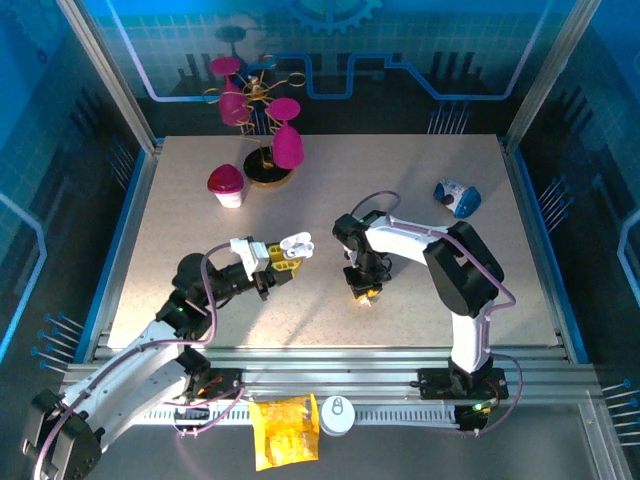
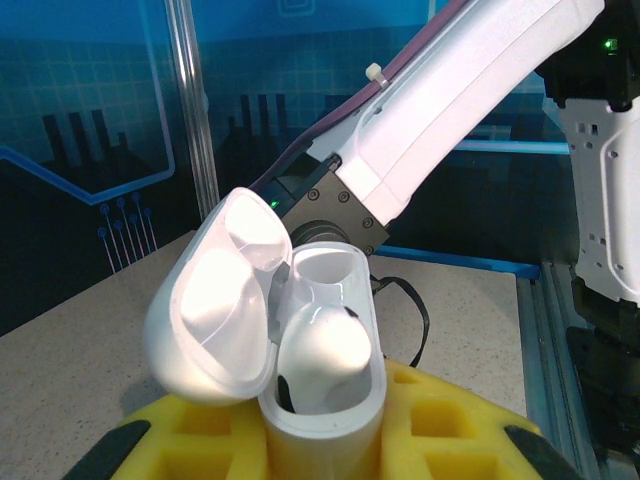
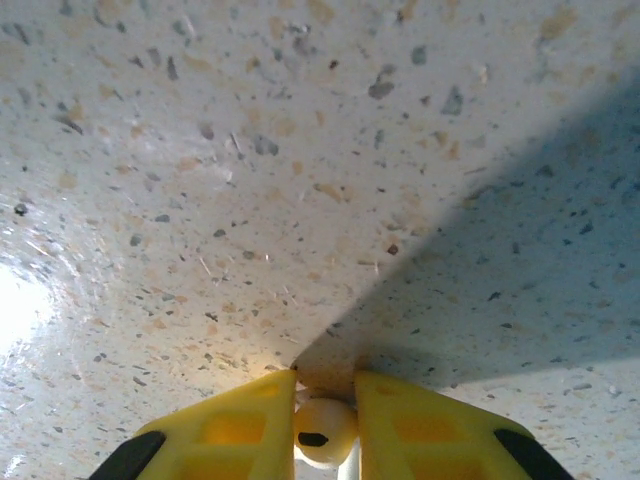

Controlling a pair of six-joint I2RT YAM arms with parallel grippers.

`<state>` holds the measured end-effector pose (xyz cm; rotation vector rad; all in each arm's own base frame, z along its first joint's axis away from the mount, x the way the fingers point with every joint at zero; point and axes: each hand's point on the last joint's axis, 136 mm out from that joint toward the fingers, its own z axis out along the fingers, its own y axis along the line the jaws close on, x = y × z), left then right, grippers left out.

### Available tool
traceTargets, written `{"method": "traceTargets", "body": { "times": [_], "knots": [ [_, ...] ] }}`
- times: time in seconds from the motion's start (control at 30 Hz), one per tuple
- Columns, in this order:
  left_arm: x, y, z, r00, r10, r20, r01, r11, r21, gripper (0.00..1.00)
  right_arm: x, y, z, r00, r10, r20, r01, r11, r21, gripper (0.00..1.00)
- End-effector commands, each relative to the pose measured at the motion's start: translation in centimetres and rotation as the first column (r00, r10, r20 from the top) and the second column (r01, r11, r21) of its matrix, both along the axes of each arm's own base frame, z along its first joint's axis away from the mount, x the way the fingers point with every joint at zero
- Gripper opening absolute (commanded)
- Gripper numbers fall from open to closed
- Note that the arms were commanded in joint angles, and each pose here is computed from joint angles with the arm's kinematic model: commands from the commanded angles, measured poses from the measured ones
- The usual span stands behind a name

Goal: Insert wireless bluetooth earbuds into charging case

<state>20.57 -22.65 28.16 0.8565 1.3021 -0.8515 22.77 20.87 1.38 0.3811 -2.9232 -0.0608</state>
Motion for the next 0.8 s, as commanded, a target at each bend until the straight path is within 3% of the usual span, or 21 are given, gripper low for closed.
{"method": "traceTargets", "body": {
  "times": [0.0, 0.4, 0.77],
  "knots": [
    [-0.5, -0.2, 0.5, 0.999, -0.023, 0.034, 0.023, 1.000, -0.005, 0.16, -0.6, -0.9, -0.2, 1.000, -0.028, -0.002, 0.028, 0.999, -0.020, 0.18],
    [-0.1, -0.4, 0.4, 0.999, -0.022, 0.026, 0.022, 1.000, -0.016, 0.16, 2.6, -0.6, 4.1, 0.966, -0.089, 0.245, 0.062, 0.991, 0.114, 0.19],
    [1.3, -0.5, -0.9, 1.000, 0.023, -0.002, -0.023, 1.000, -0.008, 0.16, 5.1, 0.5, 10.5, 0.847, -0.145, 0.511, -0.019, 0.953, 0.303, 0.20]
  ]
}}
